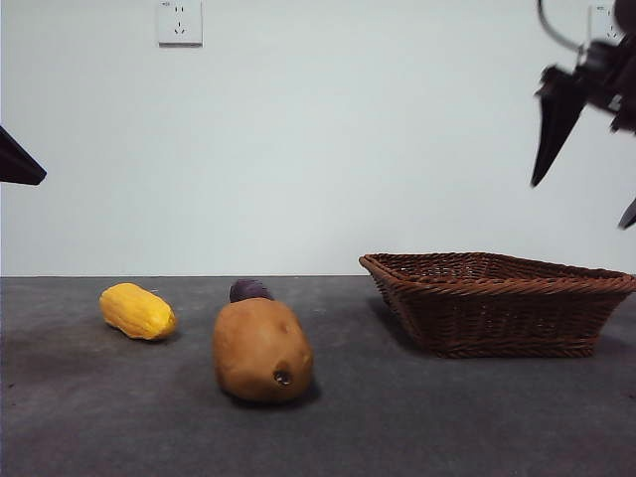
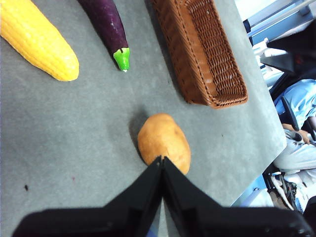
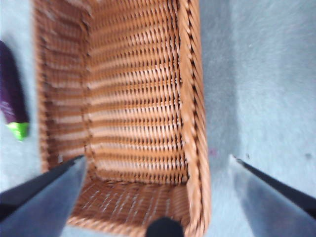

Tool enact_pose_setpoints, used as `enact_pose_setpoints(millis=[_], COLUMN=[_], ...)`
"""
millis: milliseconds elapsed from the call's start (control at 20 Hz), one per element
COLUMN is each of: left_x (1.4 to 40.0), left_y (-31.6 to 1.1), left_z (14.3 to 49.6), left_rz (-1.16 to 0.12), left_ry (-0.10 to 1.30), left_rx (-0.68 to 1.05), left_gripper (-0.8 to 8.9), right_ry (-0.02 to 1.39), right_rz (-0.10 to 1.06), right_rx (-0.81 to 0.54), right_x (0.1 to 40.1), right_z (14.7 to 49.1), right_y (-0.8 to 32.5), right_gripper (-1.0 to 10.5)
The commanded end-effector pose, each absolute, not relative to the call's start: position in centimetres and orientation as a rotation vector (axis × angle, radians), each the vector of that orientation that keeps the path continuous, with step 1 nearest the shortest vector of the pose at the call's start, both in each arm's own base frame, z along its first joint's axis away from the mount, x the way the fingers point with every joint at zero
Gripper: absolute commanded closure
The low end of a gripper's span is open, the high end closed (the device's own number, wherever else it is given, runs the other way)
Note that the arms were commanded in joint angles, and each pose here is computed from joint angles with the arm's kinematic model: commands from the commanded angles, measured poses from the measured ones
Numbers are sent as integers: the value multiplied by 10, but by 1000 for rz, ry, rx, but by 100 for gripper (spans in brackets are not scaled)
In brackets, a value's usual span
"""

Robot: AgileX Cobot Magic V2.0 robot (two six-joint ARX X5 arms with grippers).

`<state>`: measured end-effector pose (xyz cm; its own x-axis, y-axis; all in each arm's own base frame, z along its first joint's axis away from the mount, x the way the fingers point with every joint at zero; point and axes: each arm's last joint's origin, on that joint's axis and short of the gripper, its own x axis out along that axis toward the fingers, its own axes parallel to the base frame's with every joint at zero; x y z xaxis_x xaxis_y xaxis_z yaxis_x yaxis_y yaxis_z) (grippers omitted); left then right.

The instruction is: Help me put the vegetables on the table into the basket

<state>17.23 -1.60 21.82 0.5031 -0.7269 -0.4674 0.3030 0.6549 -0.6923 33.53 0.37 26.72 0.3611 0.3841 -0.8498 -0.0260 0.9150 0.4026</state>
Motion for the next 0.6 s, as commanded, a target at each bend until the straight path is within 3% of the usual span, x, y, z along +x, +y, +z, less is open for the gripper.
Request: enact_pose_setpoints(millis=[50,400,500,600], left_x=[172,166,166,166], left_y=[-16,-16,-16,-15], left_z=[216,211,210,210], left_rz=[-681,-689,-656,-641], left_ry=[822,875,880,880], left_rx=[-543,-508,-493,-486], left_gripper=[817,817,817,817], right_ry=[1207,1259,1271,1288], right_rz=[293,308,316,318], right_rx=[315,280,271,259], right_x=[356,398,404,407], right_z=[254,221,210,199], right_y=[5,4,4,6], right_gripper=[442,454,572,608])
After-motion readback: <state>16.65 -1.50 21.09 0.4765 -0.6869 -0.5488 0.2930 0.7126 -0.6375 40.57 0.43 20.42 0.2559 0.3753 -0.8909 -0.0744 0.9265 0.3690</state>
